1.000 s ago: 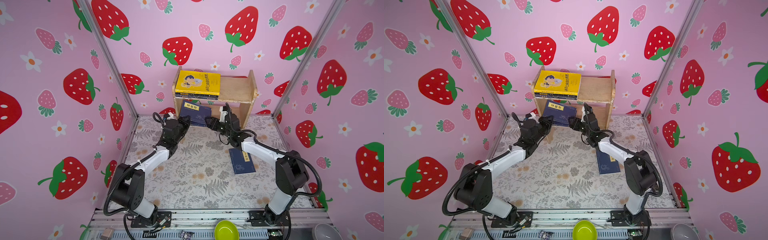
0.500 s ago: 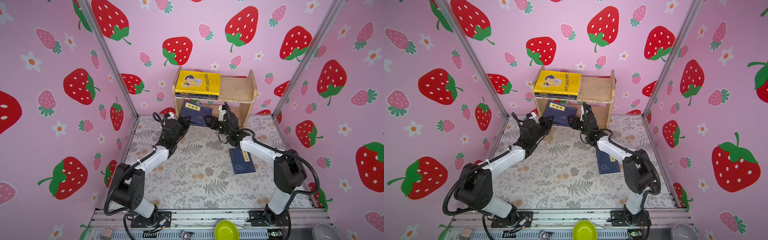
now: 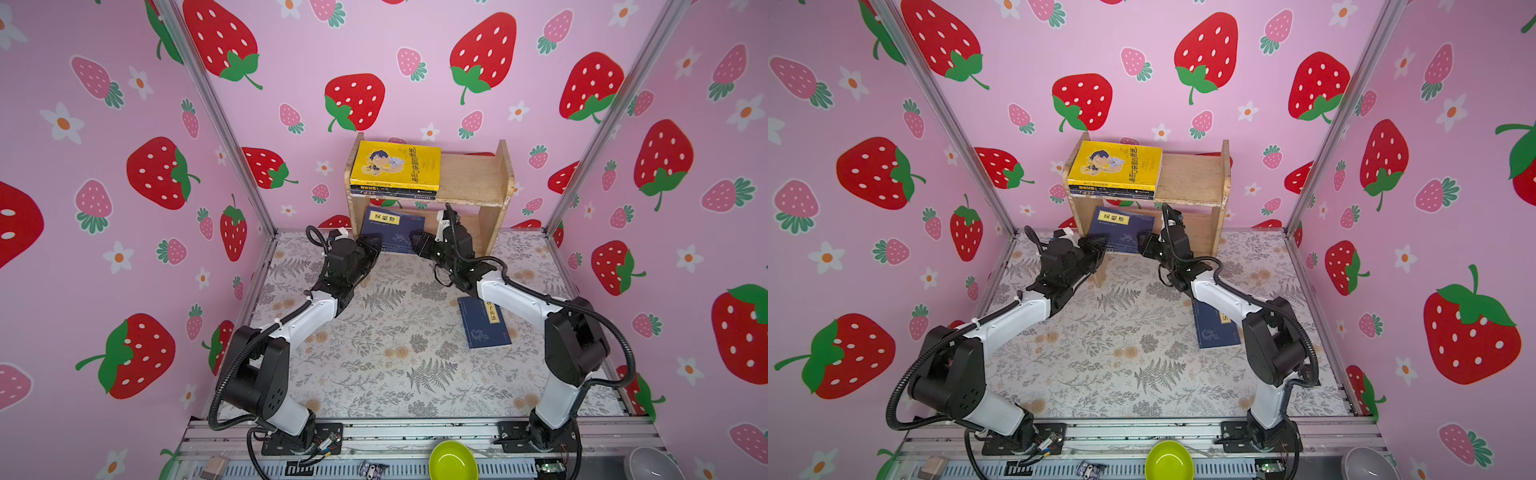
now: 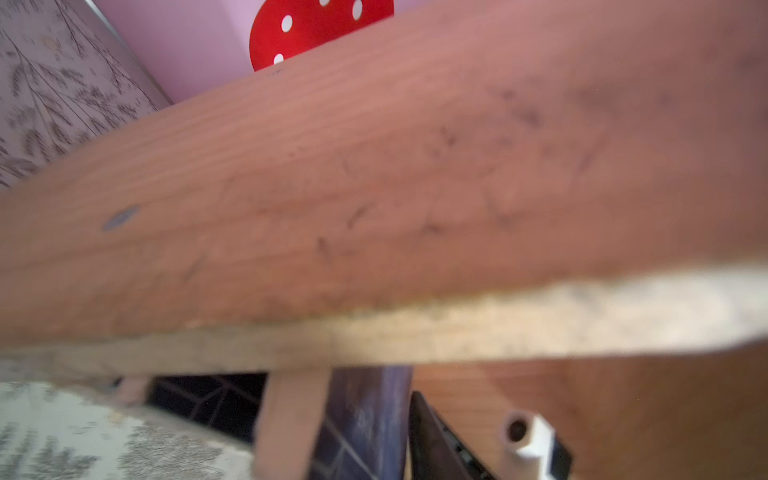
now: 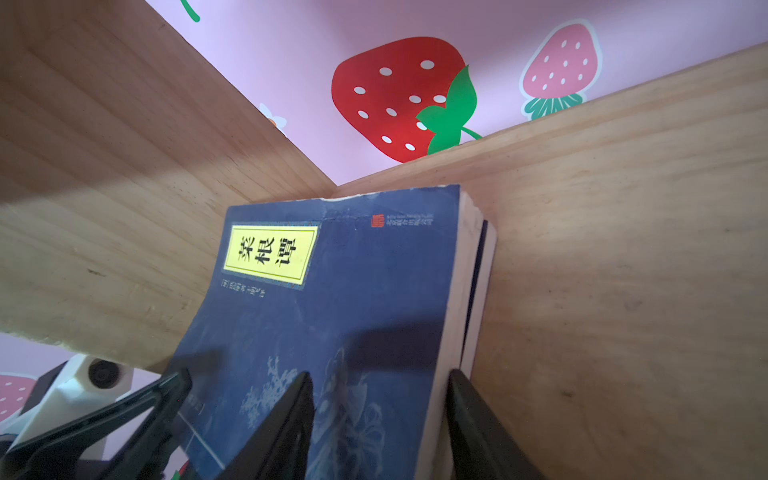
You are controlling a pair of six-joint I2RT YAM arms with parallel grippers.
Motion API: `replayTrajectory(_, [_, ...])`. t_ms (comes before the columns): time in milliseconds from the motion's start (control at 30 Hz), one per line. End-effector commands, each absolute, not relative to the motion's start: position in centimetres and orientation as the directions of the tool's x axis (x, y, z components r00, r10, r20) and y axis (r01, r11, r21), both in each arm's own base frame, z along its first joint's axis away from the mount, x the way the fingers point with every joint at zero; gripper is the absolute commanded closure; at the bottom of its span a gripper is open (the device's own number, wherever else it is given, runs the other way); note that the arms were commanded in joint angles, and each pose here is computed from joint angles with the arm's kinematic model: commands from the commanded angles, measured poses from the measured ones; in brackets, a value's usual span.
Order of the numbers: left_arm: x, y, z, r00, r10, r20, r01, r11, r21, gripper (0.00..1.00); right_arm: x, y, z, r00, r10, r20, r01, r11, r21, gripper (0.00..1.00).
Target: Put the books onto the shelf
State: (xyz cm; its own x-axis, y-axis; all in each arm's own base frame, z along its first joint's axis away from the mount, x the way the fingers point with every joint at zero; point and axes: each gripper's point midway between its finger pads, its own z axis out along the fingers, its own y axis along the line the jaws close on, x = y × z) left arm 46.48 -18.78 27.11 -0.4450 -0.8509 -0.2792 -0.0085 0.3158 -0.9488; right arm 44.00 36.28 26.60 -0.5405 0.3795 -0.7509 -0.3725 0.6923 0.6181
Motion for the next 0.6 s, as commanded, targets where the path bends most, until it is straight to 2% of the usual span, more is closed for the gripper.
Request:
replayTrajectory(0, [45.8, -18.0, 29.6, -0.422, -0.855, -0.302, -0.004, 0.335, -0.942, 0.45, 44.1, 37.1, 24.1, -0.57, 0.346, -0.746, -0.344, 0.724, 0.598, 0.47])
replayTrajectory(167, [44.7, -16.7, 31.0, -0.402, -0.843, -0.357, -0.034, 0.403, -0.914, 0.23, 44.1, 37.1, 23.7, -0.573, 0.337, -0.747, -0.337, 0.734, 0.59, 0.48])
replayTrajectory(300, [44.2, -14.9, 31.8, -0.401, -0.814, -0.421, -0.073, 0.487, -0.871, 0.13, 44.0, 37.1, 23.7, -0.574, 0.335, -0.747, -0.334, 0.737, 0.587, 0.48])
replayTrajectory(433, [44.4, -13.5, 32.6, -0.448, -0.752, -0.484, -0.056, 0.563, -0.824, 0.12, 43.9, 37.0, 23.9, -0.571, 0.335, -0.749, -0.336, 0.737, 0.586, 0.48])
replayTrajectory(567, [44.0, -13.3, 32.7, -0.523, -0.586, -0.62, 0.071, 0.694, -0.716, 0.12, 43.8, 37.0, 24.0, -0.568, 0.329, -0.754, -0.342, 0.739, 0.58, 0.47])
